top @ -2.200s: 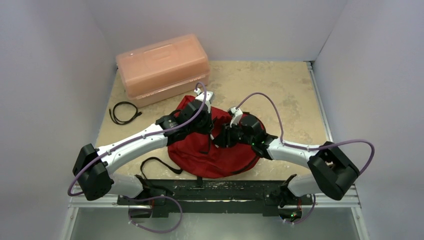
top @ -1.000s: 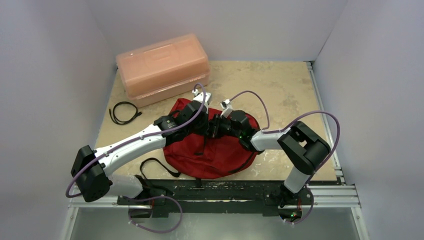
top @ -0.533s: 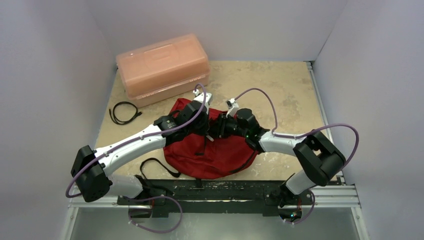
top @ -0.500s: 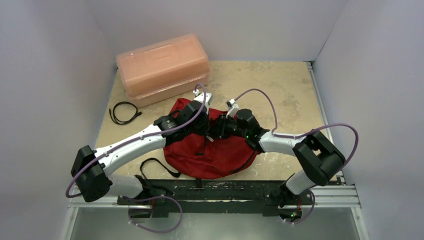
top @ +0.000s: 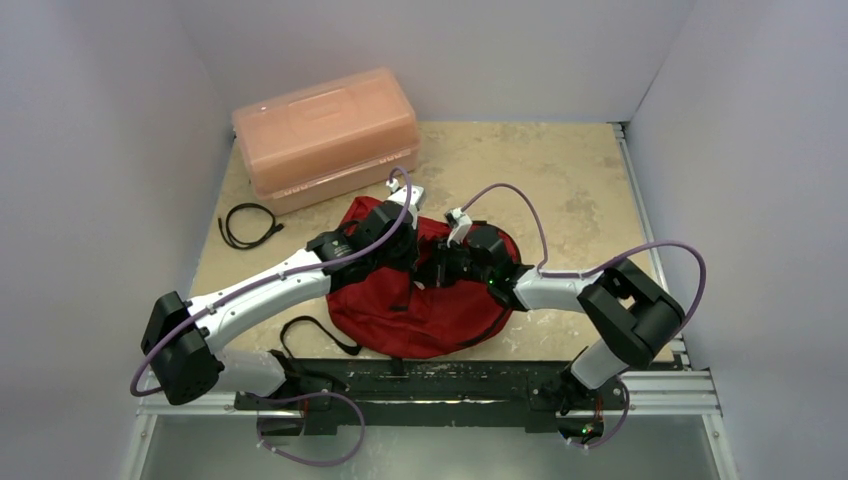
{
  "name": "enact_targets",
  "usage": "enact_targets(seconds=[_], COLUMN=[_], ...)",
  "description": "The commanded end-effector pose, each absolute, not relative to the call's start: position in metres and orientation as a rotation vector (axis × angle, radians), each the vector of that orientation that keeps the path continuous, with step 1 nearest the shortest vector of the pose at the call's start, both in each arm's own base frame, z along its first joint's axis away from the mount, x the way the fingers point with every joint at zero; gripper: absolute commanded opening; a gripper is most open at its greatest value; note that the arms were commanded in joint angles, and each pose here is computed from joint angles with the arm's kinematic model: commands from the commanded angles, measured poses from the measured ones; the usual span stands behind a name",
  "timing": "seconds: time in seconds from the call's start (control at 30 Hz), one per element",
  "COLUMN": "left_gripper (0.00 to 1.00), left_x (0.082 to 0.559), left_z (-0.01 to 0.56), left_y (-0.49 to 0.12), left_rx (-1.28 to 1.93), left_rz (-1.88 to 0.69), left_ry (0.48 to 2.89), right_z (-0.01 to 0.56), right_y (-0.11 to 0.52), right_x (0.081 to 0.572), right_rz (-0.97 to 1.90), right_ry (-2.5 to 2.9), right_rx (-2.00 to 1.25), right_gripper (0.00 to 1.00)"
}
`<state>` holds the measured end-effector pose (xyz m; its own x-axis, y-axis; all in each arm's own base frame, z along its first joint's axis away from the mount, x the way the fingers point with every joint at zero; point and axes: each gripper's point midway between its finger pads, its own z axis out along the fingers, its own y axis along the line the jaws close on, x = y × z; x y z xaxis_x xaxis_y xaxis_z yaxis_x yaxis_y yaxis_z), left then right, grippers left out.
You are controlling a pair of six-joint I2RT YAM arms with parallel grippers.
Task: Pack the student bag
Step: Adjust the stationery in the student bag.
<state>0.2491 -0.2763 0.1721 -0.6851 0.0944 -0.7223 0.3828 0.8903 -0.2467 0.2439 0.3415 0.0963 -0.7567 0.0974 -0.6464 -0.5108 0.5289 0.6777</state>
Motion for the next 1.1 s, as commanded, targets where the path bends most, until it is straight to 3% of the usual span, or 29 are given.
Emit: enact_targets(seconds=[0.0, 0.23, 0.43, 0.7, 0.93, 1.07], left_gripper=[0.0, 0.0, 0.0, 0.0, 0.0, 0.24], left_x=[0.248, 0.242, 0.242, 0.245, 0.254, 0.255], left_z=[0.203, 0.212, 0.225, 0.217, 0.209, 0.206], left_y=[-0.287, -0.279, -0.28, -0.28, -0.267, -0.263], left_rx=[0.345, 0.396, 0.415, 0.407, 0.328, 0.307], left_rz=[-0.591, -0.598, -0.62, -0.613, -0.551, -0.542], left_ry=[2.231, 2.187, 2.143, 2.17, 2.196, 2.207], right_z=[0.122, 0.189, 0.157, 0.111, 0.111, 0.109], right_y=[0.354, 0.384, 0.4, 0.39, 0.352, 0.329], right_x=[0.243, 0.237, 0.25, 0.255, 0.228, 0.218], right_rz=[1.307, 1.655, 1.628, 1.367, 1.252, 1.17], right_ry=[2.064, 1.942, 1.921, 2.009, 2.135, 2.213], right_rx=[-0.349, -0.268, -0.301, -0.39, -0.414, -0.389], right_gripper=[0.0, 0.0, 0.01, 0.18, 0.51, 0.62])
